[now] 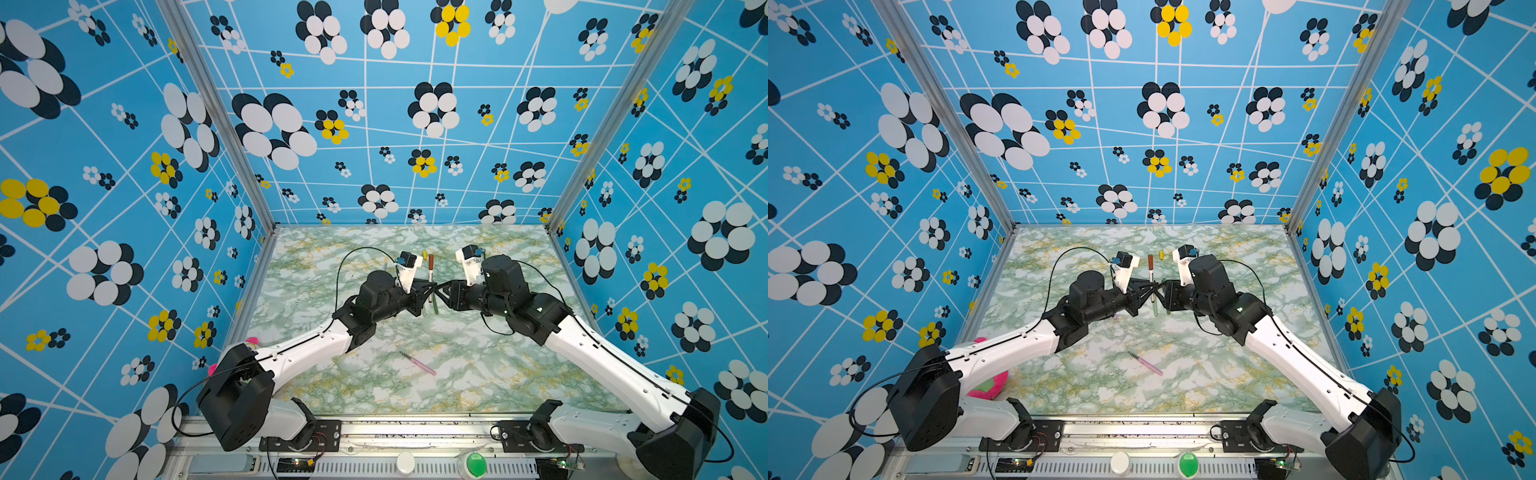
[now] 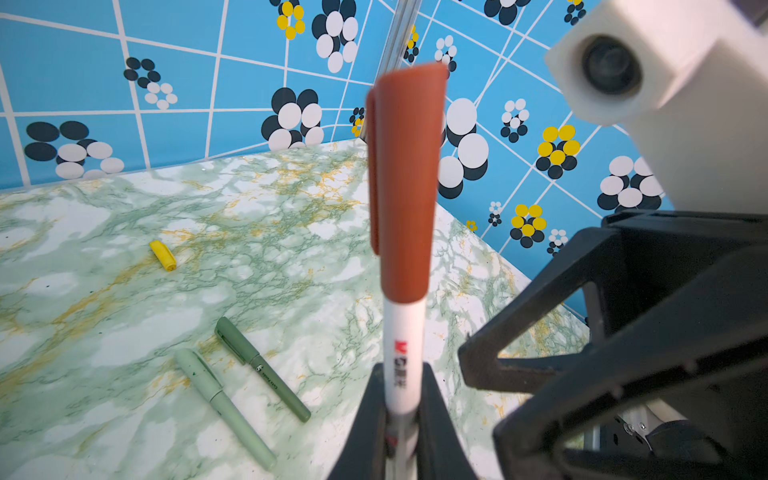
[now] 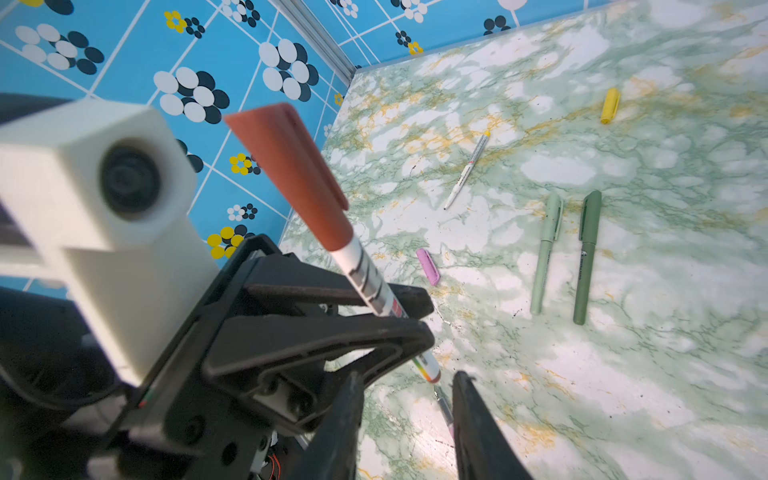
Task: Insert the pens into the pen caps
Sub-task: 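Push the red cap down the marker while the left gripper holds it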
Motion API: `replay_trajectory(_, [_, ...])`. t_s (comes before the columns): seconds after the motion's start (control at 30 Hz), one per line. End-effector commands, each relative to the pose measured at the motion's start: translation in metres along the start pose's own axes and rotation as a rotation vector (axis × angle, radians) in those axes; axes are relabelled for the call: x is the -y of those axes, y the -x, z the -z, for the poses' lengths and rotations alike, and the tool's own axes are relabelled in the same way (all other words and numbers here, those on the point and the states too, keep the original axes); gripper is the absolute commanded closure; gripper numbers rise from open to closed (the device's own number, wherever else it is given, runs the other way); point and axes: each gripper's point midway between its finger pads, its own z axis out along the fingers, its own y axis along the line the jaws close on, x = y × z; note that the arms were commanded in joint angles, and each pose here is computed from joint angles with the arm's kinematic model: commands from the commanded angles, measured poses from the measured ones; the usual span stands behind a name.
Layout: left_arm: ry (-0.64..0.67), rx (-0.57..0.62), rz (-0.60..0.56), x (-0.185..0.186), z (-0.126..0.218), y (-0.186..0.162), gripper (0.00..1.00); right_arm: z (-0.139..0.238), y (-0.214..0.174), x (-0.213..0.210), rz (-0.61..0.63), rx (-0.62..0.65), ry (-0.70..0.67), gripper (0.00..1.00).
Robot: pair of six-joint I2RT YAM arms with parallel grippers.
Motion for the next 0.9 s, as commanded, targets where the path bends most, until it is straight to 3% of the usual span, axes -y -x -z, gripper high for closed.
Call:
replay_trajectory(0.0, [-0.015, 0.023, -0.003, 0.01, 0.007, 0.009, 1.0, 0.02, 0.023, -0.01, 0.049, 0.09, 0.008, 0.64])
replay_trajectory(0.43, [-0.057, -0.004, 0.006, 0.023, 0.005, 0.009, 1.0, 0.005, 0.039, -0.016, 0.085, 0.103, 0.009, 0.7])
replay_trajectory(0.87, [-0.07, 0.003, 0.021, 0.027, 0.003, 0.013, 1.0, -0.017, 0.024, -0.009, 0.06, 0.059, 0.017, 0.79])
